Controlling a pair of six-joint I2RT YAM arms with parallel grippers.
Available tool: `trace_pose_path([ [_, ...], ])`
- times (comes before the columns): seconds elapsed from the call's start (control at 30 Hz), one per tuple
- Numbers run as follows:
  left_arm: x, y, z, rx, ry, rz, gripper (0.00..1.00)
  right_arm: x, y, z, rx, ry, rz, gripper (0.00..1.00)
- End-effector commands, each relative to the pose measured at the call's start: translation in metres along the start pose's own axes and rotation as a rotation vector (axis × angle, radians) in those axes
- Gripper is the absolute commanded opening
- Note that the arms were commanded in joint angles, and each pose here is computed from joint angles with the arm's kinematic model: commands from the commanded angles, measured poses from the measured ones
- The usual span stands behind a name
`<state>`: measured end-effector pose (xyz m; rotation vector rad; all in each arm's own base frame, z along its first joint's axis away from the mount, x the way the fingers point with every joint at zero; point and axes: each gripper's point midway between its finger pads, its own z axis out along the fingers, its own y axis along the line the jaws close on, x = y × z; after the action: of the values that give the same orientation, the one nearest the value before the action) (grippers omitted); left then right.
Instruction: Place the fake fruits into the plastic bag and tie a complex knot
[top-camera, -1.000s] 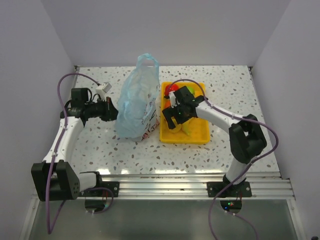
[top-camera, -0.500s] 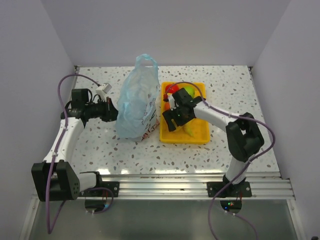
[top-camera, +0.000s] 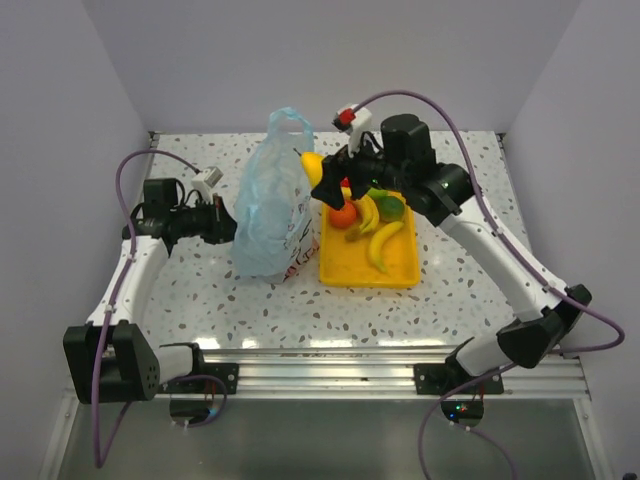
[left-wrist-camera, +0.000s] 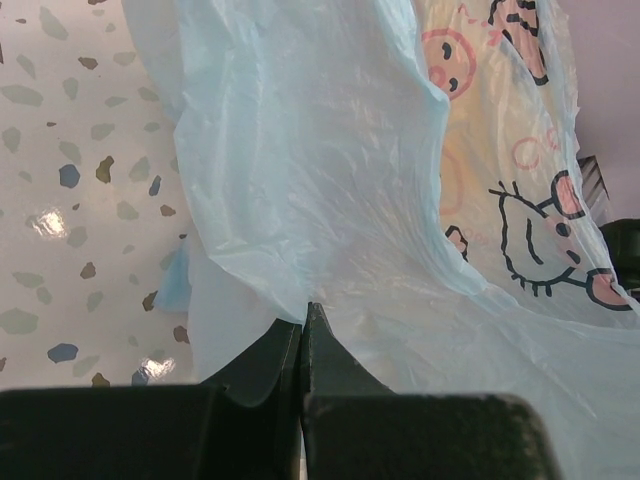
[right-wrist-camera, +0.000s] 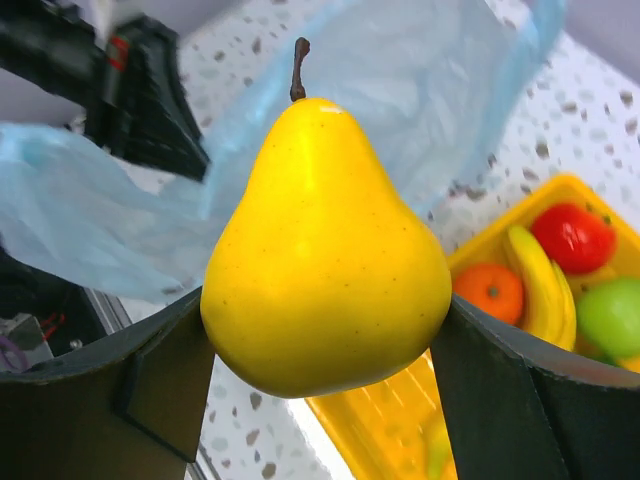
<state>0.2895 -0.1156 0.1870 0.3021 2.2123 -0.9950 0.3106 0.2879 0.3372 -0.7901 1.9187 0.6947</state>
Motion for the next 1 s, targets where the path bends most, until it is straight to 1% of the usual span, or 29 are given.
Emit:
trace_pose_path([
  [0.0, -0.01, -0.011, -0.004, 0.03, -0.047, 0.042, 0.0, -0.022, 0.041, 0.033, -0.134, -0.033, -0.038, 0.51],
  [0.07, -0.01, -0.011, -0.004, 0.029, -0.05, 0.042, 0.0, -0.031, 0.049, 0.049, -0.135, -0.049, -0.06, 0.52],
  [0.17, -0.011, -0.013, -0.005, 0.031, -0.055, 0.045, 0.0, -0.019, 0.039, 0.08, -0.092, -0.005, -0.046, 0.54],
  [0.27, -0.011, -0.014, -0.006, 0.034, -0.065, 0.05, 0.0, -0.001, 0.033, 0.102, -0.078, 0.044, -0.047, 0.66],
  [0.3, -0.007, -0.013, -0.005, 0.038, -0.063, 0.039, 0.0, 0.005, 0.03, 0.108, -0.064, 0.059, -0.053, 0.75],
  [0.33, -0.009, -0.016, -0.005, 0.048, -0.076, 0.04, 0.0, 0.012, 0.028, 0.114, -0.055, 0.087, -0.051, 0.8],
  [0.37, -0.009, -0.016, -0.004, 0.051, -0.078, 0.043, 0.0, 0.015, 0.029, 0.116, -0.057, 0.101, -0.05, 0.85],
  [0.4, -0.009, -0.016, -0.004, 0.053, -0.076, 0.038, 0.0, 0.016, 0.028, 0.116, -0.057, 0.11, -0.046, 0.88],
  [0.43, -0.009, -0.016, -0.004, 0.053, -0.075, 0.038, 0.0, 0.017, 0.029, 0.114, -0.058, 0.117, -0.043, 0.94],
  [0.47, -0.009, -0.015, -0.003, 0.052, -0.074, 0.038, 0.0, 0.011, 0.032, 0.106, -0.064, 0.102, -0.047, 0.99],
  [0.63, -0.01, -0.014, -0.003, 0.053, -0.072, 0.034, 0.0, -0.01, 0.058, 0.066, -0.164, 0.043, -0.016, 0.99],
  [0.73, -0.011, -0.014, -0.003, 0.051, -0.071, 0.033, 0.0, -0.017, 0.062, 0.038, -0.166, 0.016, -0.024, 0.99],
  [0.8, -0.012, -0.016, -0.004, 0.051, -0.071, 0.037, 0.0, -0.024, 0.056, 0.013, -0.161, -0.018, -0.02, 0.99],
  [0.83, -0.013, -0.016, -0.005, 0.05, -0.073, 0.04, 0.0, -0.01, 0.049, 0.009, -0.154, 0.006, 0.0, 0.99],
  [0.87, -0.013, -0.017, -0.005, 0.051, -0.072, 0.041, 0.0, -0.008, 0.029, 0.002, -0.12, 0.002, 0.027, 0.97],
  [0.9, -0.013, -0.017, -0.005, 0.051, -0.073, 0.044, 0.0, -0.004, 0.019, -0.004, -0.103, 0.003, 0.05, 0.96],
  [0.93, -0.012, -0.016, -0.005, 0.047, -0.071, 0.043, 0.0, 0.01, 0.012, -0.012, -0.107, 0.024, 0.078, 0.95],
  [0.97, -0.012, -0.016, -0.004, 0.049, -0.072, 0.043, 0.0, 0.017, -0.012, -0.019, -0.063, 0.029, 0.109, 0.95],
])
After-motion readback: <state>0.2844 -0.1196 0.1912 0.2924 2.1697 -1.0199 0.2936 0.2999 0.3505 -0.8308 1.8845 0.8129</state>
